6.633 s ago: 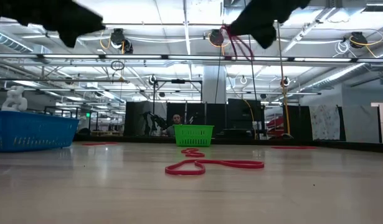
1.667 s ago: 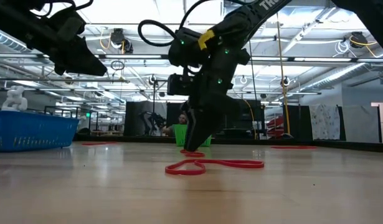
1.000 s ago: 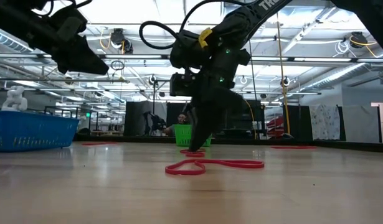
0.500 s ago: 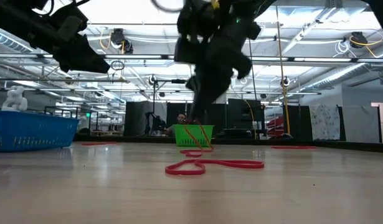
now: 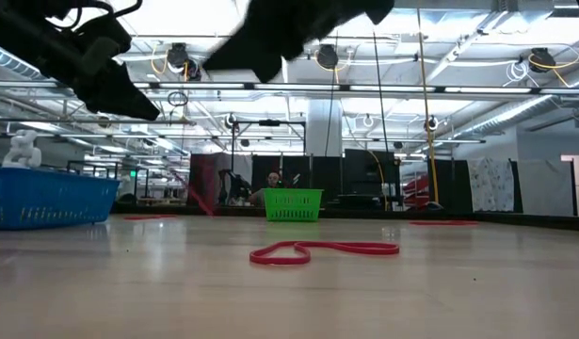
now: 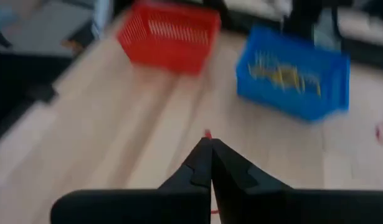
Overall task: Sort rubber bands into baskets
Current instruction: Put the red rubber band into the red bin
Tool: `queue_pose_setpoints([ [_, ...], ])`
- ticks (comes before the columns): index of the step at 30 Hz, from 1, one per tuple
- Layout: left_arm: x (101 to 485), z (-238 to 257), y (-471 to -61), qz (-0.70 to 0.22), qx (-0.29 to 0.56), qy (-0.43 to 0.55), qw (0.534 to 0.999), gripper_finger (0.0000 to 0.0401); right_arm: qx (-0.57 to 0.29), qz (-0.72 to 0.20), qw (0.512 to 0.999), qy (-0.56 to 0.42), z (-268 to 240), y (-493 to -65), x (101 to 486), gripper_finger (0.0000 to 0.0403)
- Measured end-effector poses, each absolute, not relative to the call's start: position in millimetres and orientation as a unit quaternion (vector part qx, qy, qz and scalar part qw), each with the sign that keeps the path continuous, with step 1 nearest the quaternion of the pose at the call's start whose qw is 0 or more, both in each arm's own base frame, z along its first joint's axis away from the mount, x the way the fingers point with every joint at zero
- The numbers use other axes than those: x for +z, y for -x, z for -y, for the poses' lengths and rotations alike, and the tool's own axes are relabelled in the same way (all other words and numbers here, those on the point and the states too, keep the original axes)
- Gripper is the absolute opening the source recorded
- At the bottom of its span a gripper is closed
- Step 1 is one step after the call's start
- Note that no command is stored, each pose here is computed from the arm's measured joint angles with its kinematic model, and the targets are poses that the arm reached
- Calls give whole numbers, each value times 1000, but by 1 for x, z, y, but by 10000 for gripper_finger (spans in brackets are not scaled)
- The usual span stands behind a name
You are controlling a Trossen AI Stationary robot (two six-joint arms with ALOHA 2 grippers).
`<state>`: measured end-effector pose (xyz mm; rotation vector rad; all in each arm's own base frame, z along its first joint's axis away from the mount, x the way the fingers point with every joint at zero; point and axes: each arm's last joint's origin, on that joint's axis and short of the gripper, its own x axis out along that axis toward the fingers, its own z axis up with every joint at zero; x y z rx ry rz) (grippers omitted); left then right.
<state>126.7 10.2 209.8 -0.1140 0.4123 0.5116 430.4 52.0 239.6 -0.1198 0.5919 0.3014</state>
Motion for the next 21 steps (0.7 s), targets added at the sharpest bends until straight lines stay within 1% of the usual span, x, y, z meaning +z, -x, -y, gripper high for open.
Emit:
queue_pose_setpoints([
  [7,208,-11,-125,-213,265,49,939,132,174,-150,970,86,-80,-439,262,0],
  [10,206,-11,-124,-221,271,44,936,132,177,-99,975,88,-88,-444,265,0],
  [15,204,-12,-123,-232,280,37,931,132,177,-29,980,88,-96,-453,263,0],
  [21,204,-14,-121,-229,323,12,918,132,174,26,981,83,-100,-472,251,0],
])
